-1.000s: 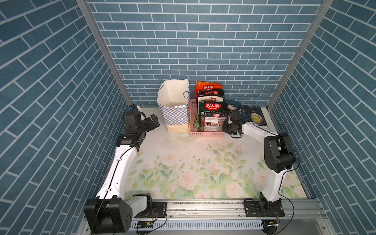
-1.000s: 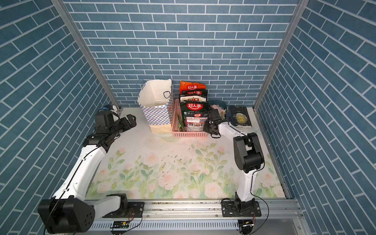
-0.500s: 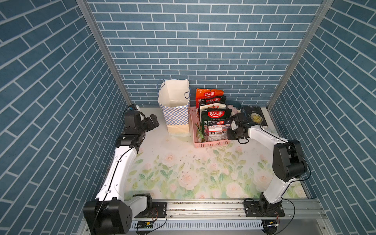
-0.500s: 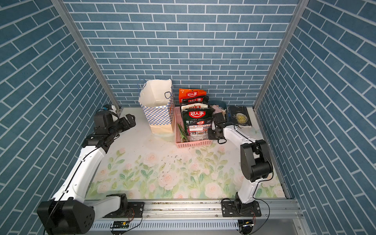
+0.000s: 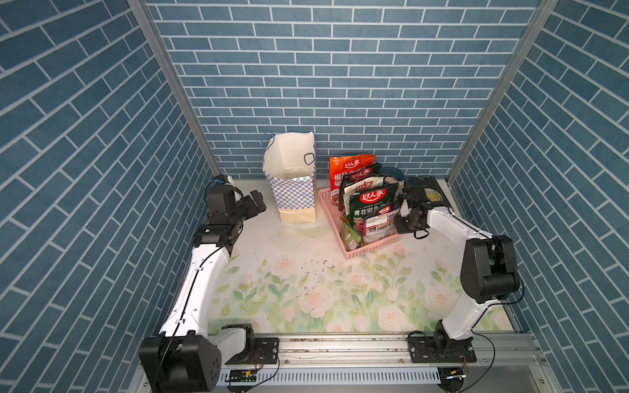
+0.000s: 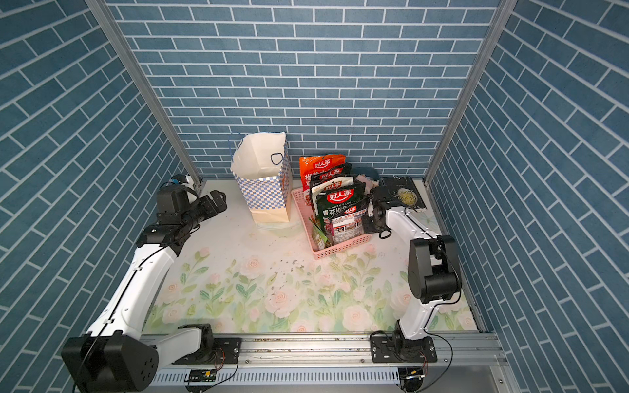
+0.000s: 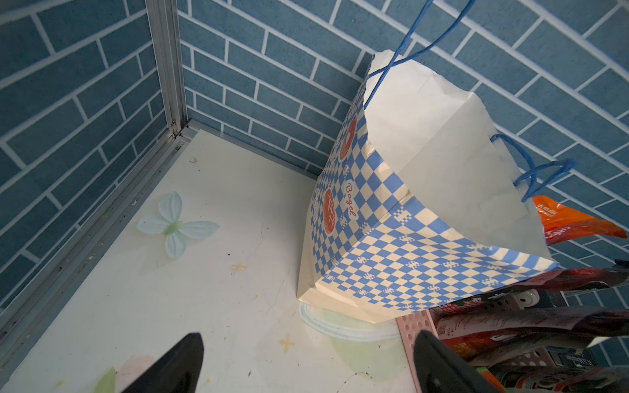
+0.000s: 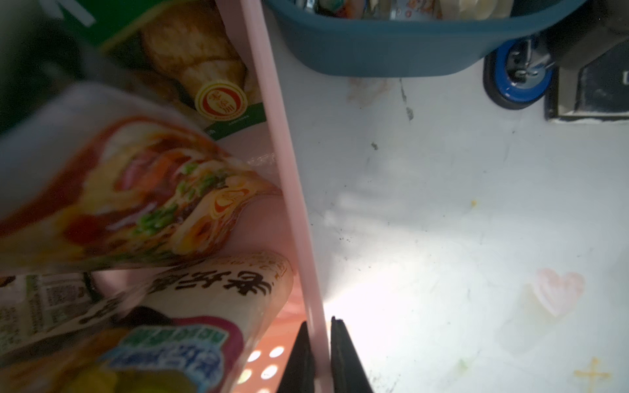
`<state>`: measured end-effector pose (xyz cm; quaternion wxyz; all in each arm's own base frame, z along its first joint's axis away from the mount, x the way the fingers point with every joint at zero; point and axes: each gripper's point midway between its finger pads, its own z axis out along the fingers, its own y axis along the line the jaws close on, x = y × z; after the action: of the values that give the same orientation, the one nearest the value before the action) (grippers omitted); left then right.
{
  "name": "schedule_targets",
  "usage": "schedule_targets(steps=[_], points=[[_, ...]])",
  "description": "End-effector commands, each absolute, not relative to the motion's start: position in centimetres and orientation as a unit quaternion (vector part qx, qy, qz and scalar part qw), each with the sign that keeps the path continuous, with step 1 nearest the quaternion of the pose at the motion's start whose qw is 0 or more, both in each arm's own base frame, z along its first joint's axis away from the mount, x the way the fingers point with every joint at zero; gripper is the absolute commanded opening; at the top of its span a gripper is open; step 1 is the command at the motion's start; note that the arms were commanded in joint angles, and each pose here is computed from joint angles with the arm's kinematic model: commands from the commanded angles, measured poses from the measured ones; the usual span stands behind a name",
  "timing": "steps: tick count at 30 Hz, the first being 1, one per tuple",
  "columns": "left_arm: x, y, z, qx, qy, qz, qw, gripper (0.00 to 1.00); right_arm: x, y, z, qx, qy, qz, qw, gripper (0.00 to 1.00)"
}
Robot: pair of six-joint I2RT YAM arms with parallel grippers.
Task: Place the condiment packets inside the bag
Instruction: Adjust the storage box at the center of the board.
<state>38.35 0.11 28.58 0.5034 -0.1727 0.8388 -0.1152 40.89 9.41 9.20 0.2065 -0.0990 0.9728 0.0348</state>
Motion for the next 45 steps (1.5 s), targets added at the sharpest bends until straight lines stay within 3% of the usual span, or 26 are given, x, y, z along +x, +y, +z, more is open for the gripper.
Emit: schedule_targets(steps=[1, 9, 14, 16, 18, 24, 28, 38, 45], points=[[38.6, -0.1, 29.8, -0.171, 0.834, -0.121, 0.511, 1.00, 45.1, 5.3, 12.1, 0.011, 0.963, -0.026, 0.269, 0.00], [38.5, 0.2, 29.5, -0.175, 0.835, -0.111, 0.509, 1.00, 43.6, 10.0, 12.0, -0.067, 0.955, 0.101, 0.270, 0.00], [39.0, 0.0, 29.5, -0.174, 0.834, -0.121, 0.509, 1.00, 41.8, 9.0, 10.7, -0.059, 0.959, 0.080, 0.266, 0.00], [39.3, -0.2, 29.7, -0.174, 0.833, -0.127, 0.510, 1.00, 41.6, 8.2, 10.1, -0.047, 0.964, 0.059, 0.257, 0.31], [39.4, -0.3, 29.7, -0.173, 0.833, -0.130, 0.510, 1.00, 41.3, 8.1, 10.0, -0.038, 0.965, 0.061, 0.252, 0.48], [39.3, 0.0, 29.9, -0.174, 0.832, -0.120, 0.513, 1.00, 39.8, 8.8, 12.6, 0.014, 0.958, 0.106, 0.265, 0.74], [39.5, 0.1, 30.0, -0.172, 0.832, -0.117, 0.515, 1.00, 37.9, 9.9, 15.2, 0.031, 0.942, 0.162, 0.291, 0.86], [40.4, 0.6, 32.6, -0.146, 0.827, -0.086, 0.536, 1.00, 29.4, 15.1, 13.8, 0.052, 0.888, 0.360, 0.282, 0.88], [42.1, -0.1, 34.3, -0.136, 0.819, -0.110, 0.547, 1.00, 30.2, 17.6, 13.8, 0.086, 0.833, 0.454, 0.305, 0.88]])
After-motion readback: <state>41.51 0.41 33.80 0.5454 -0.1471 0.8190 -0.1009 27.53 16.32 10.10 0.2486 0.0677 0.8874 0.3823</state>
